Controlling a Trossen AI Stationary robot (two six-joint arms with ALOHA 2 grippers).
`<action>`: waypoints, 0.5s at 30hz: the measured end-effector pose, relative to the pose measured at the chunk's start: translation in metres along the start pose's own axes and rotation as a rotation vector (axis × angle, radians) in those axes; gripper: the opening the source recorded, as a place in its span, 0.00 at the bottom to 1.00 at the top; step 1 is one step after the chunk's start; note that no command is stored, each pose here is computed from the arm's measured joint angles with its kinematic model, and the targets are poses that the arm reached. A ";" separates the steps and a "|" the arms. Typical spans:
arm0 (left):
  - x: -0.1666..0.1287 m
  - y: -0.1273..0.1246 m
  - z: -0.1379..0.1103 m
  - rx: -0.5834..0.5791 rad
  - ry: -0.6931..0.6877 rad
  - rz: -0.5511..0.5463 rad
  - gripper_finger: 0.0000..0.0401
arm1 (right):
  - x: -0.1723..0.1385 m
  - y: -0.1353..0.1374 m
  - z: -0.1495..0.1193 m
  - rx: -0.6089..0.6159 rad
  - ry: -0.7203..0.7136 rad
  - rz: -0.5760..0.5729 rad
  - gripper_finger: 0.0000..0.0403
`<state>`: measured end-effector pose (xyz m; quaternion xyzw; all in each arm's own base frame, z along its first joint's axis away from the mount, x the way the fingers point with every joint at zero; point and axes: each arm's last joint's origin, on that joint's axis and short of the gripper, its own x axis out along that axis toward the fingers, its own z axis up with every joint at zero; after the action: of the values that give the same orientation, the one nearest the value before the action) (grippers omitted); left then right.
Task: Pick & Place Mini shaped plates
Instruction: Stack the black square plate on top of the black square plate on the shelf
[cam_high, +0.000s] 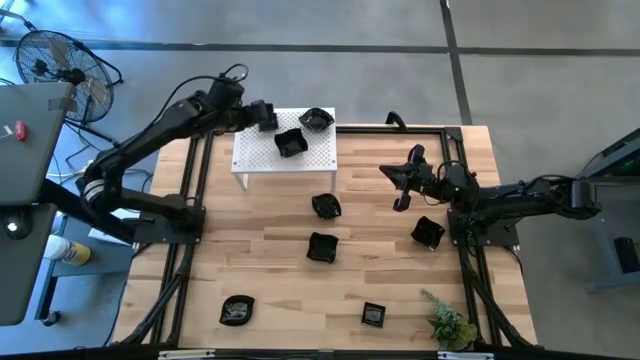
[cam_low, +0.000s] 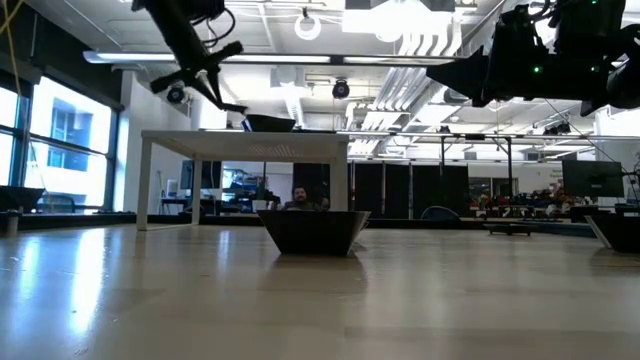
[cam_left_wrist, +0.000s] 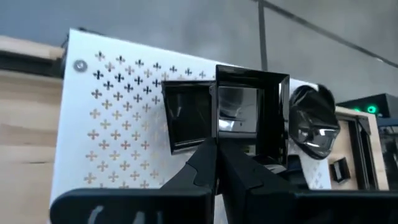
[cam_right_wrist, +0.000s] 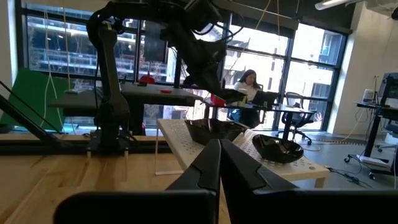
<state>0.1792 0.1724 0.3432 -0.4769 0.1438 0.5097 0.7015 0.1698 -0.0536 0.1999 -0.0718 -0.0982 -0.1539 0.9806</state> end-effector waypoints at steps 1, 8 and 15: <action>0.003 0.001 0.000 -0.006 0.013 -0.001 0.01 | 0.000 0.000 0.000 0.000 0.000 0.000 0.00; 0.014 0.008 -0.002 -0.065 0.011 -0.005 0.01 | 0.000 0.000 0.001 0.000 -0.008 -0.001 0.01; 0.027 0.013 -0.008 -0.092 0.033 0.019 0.01 | 0.000 0.000 0.002 0.000 -0.018 -0.002 0.01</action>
<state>0.1826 0.1819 0.3138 -0.5155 0.1367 0.5145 0.6714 0.1694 -0.0534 0.2016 -0.0732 -0.1072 -0.1543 0.9795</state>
